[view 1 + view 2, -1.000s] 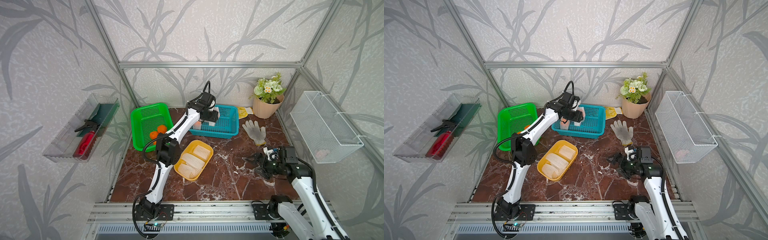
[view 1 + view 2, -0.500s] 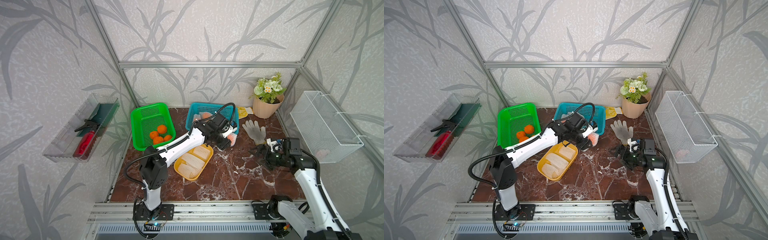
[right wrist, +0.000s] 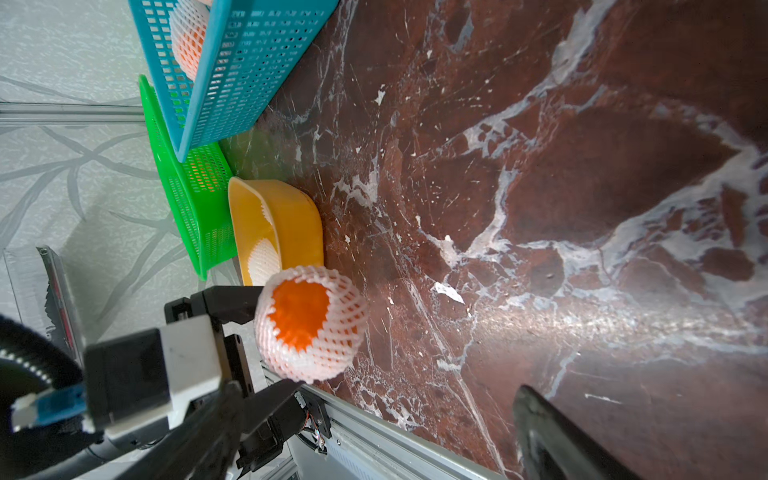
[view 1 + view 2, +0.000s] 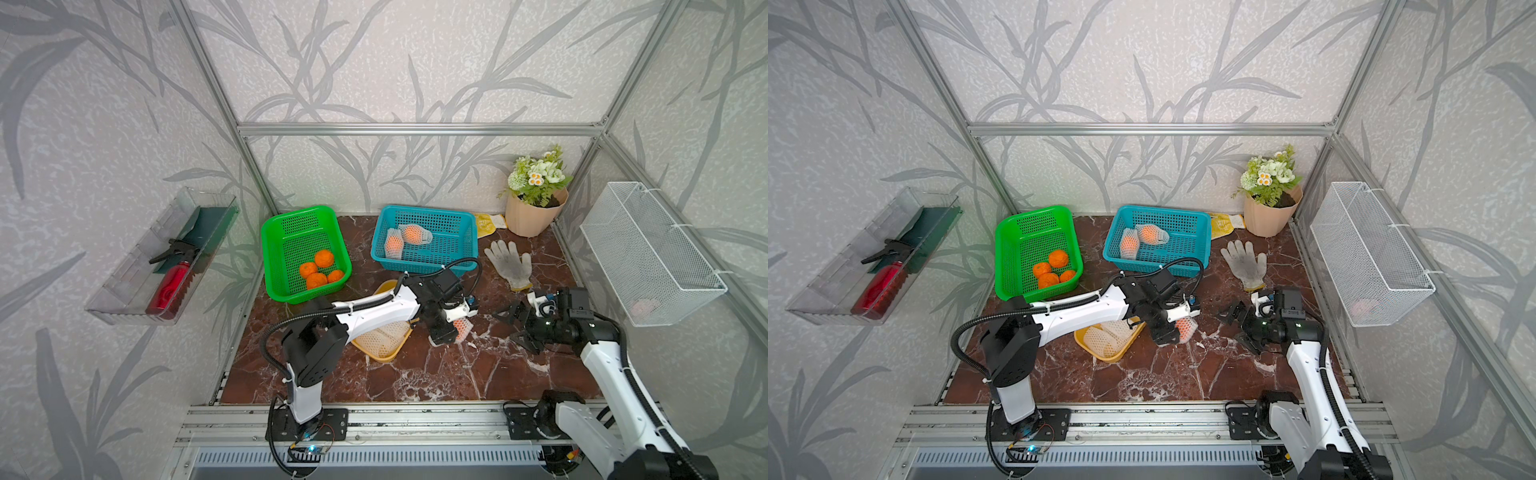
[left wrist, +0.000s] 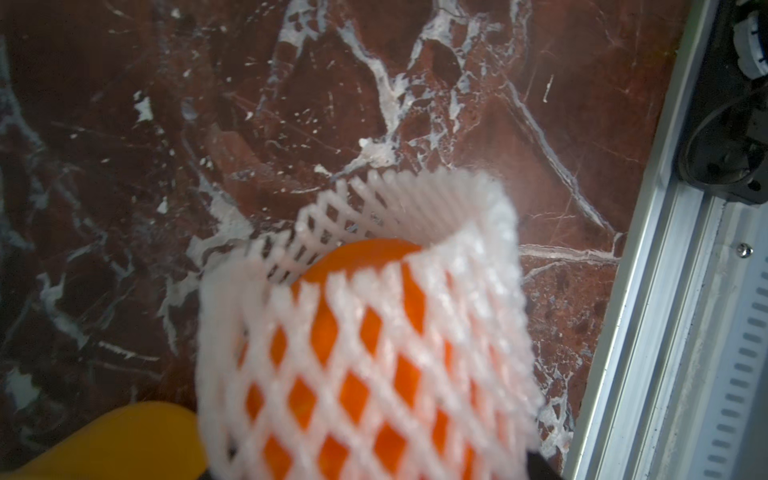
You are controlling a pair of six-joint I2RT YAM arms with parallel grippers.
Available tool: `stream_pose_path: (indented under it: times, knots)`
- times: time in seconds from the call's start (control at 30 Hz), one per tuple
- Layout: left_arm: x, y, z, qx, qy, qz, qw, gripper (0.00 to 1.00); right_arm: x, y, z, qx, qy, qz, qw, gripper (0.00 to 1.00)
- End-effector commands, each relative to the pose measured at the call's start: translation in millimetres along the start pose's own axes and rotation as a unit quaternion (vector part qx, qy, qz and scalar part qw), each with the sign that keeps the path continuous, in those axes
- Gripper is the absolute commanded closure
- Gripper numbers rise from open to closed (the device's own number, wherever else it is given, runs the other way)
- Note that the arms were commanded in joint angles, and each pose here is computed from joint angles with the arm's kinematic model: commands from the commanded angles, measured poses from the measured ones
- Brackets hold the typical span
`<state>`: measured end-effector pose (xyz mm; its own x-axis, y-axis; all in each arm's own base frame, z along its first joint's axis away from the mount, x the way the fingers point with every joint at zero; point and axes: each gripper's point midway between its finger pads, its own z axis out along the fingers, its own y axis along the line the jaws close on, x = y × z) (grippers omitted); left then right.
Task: Remove foam nets from oranges
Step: Place the orange at the center of the board.
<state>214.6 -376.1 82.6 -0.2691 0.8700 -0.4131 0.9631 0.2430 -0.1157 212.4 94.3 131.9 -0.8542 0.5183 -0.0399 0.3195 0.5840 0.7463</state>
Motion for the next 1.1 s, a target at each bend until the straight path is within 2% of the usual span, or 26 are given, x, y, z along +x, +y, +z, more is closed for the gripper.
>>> stream_pose_path:
  times: [0.0, 0.07, 0.17, 0.3, 0.43, 0.6, 0.77, 0.83, 0.9, 1.0, 1.07]
  knots:
    - [4, -2, 21, 0.011, 0.028, 0.041, 0.999, 0.42, 1, 1, 1, -0.007, 0.002, -0.002, 1.000, 0.01]
    - [7, 4, 26, -0.008, 0.047, 0.046, 0.998, 0.34, 2, -3, -1, 0.008, 0.003, -0.010, 1.000, 0.01]
    - [4, 5, 32, -0.006, 0.042, 0.049, 0.998, 0.26, 2, -7, -1, 0.022, 0.008, -0.015, 1.000, 0.01]
    - [-2, 16, 28, -0.046, 0.030, 0.037, 0.998, 0.20, 1, -8, 0, 0.022, 0.010, -0.009, 1.000, 0.01]
    - [-17, 10, 2, -0.051, -0.030, 0.024, 0.998, 0.14, -1, -8, -2, 0.020, 0.005, -0.007, 1.000, 0.00]
    - [-23, -9, -28, -0.025, -0.080, -0.015, 0.996, 0.13, -3, -5, 0, 0.008, 0.005, -0.001, 1.000, 0.01]
    - [-26, -13, -50, -0.027, -0.141, -0.090, 0.985, 0.11, -5, -4, 7, -0.010, 0.010, 0.008, 1.000, 0.03]
    - [-31, -16, -56, -0.011, -0.164, -0.137, 0.977, 0.16, -7, -2, 11, -0.022, 0.012, 0.013, 1.000, 0.08]
    - [-32, -17, -57, 0.007, -0.175, -0.200, 0.964, 0.26, -11, 2, 15, -0.038, 0.015, 0.007, 0.999, 0.16]
    - [-36, -22, -55, 0.052, -0.188, -0.274, 0.942, 0.48, -18, 7, 23, -0.052, 0.021, 0.018, 0.998, 0.33]
    - [-34, -22, -51, 0.065, -0.186, -0.323, 0.926, 0.63, -22, 12, 31, -0.059, 0.032, 0.010, 0.998, 0.49]
